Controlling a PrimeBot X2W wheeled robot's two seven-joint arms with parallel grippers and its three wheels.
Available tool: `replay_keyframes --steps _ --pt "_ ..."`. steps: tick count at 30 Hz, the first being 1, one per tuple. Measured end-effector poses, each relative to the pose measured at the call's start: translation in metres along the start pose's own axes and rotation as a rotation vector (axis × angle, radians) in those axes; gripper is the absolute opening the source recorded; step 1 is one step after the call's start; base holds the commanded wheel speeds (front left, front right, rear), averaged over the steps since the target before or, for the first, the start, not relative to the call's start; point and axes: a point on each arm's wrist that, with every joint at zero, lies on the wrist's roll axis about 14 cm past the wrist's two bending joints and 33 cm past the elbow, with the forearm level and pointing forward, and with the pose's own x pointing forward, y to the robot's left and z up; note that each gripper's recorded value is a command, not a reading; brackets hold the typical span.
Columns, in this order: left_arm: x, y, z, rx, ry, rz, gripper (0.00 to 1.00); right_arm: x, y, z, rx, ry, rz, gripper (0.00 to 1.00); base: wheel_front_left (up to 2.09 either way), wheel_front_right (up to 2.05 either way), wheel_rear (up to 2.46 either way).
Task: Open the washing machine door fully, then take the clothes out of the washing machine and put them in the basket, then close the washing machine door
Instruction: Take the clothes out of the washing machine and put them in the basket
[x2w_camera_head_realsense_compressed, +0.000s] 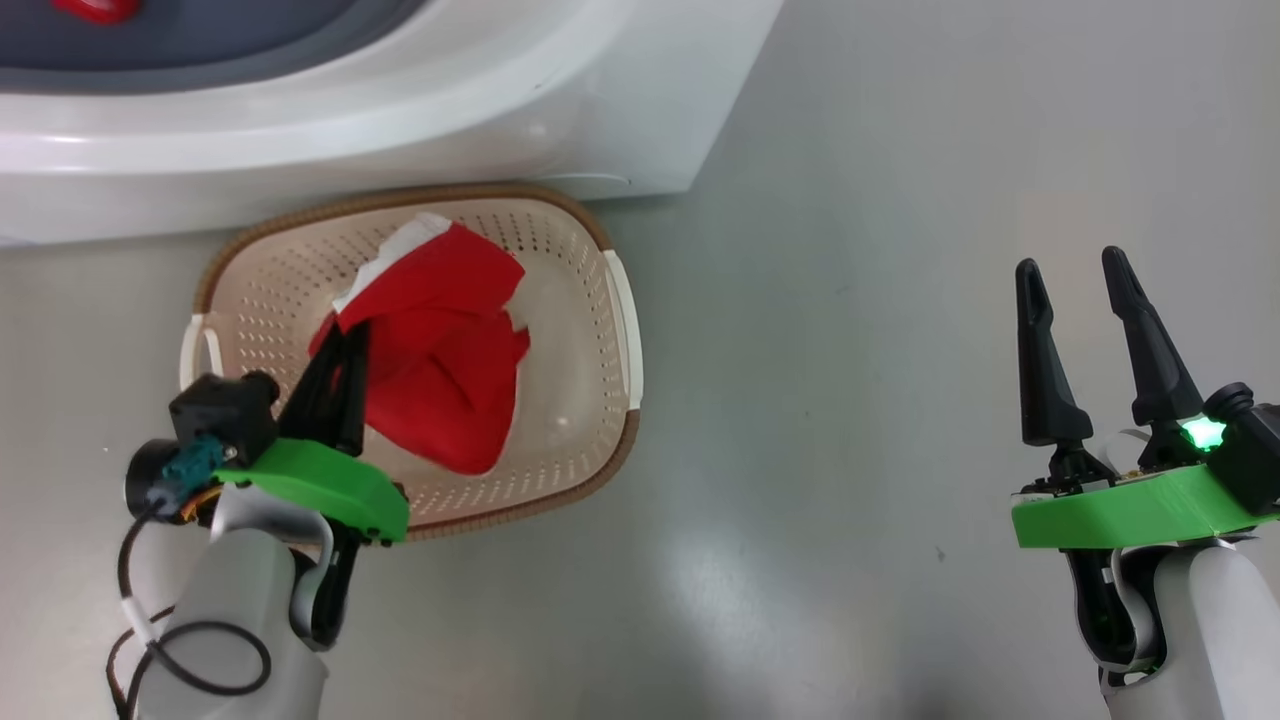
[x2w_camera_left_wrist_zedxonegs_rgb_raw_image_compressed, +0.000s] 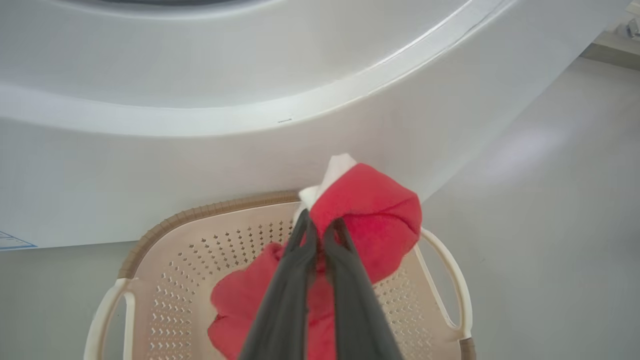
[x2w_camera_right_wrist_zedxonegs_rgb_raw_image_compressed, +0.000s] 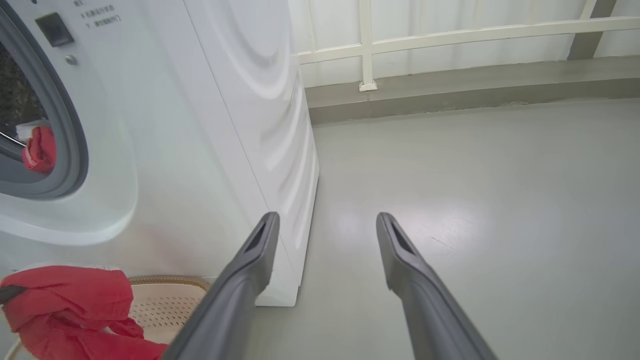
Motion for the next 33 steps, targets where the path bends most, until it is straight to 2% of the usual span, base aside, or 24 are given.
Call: replay_keyframes --steps 11,20,27,29,30,31,32,33 --pt "0.024 0.009 -0.055 0.005 0.167 0.006 0.02 0.013 -0.008 -0.019 -0.010 0.031 -0.014 1.00 0.00 0.00 0.00" --pt "0.044 0.018 -0.092 0.000 0.275 0.019 0.00 0.026 -0.011 -0.041 -0.014 0.064 -0.010 1.00 0.00 0.00 0.00" --pt "0.053 0.020 -0.104 -0.009 0.303 0.026 0.01 0.026 -0.016 -0.050 -0.018 0.085 -0.021 1.00 0.00 0.00 0.00" --pt "0.054 0.020 -0.105 -0.011 0.304 0.028 0.15 0.026 -0.017 -0.051 -0.019 0.086 -0.023 1.00 0.00 0.00 0.00" --pt "0.054 0.021 -0.105 -0.010 0.306 0.029 0.29 0.026 -0.017 -0.050 -0.019 0.085 -0.023 1.00 0.00 0.00 0.00" --pt "0.053 0.021 -0.105 -0.009 0.308 0.031 0.50 0.026 -0.017 -0.050 -0.019 0.084 -0.023 1.00 0.00 0.00 0.00" --pt "0.053 0.022 -0.105 -0.009 0.309 0.032 0.84 0.026 -0.017 -0.050 -0.019 0.084 -0.023 1.00 0.00 0.00 0.00" --pt "0.053 0.022 -0.105 -0.010 0.308 0.034 1.00 0.026 -0.016 -0.049 -0.019 0.082 -0.023 1.00 0.00 0.00 0.00"
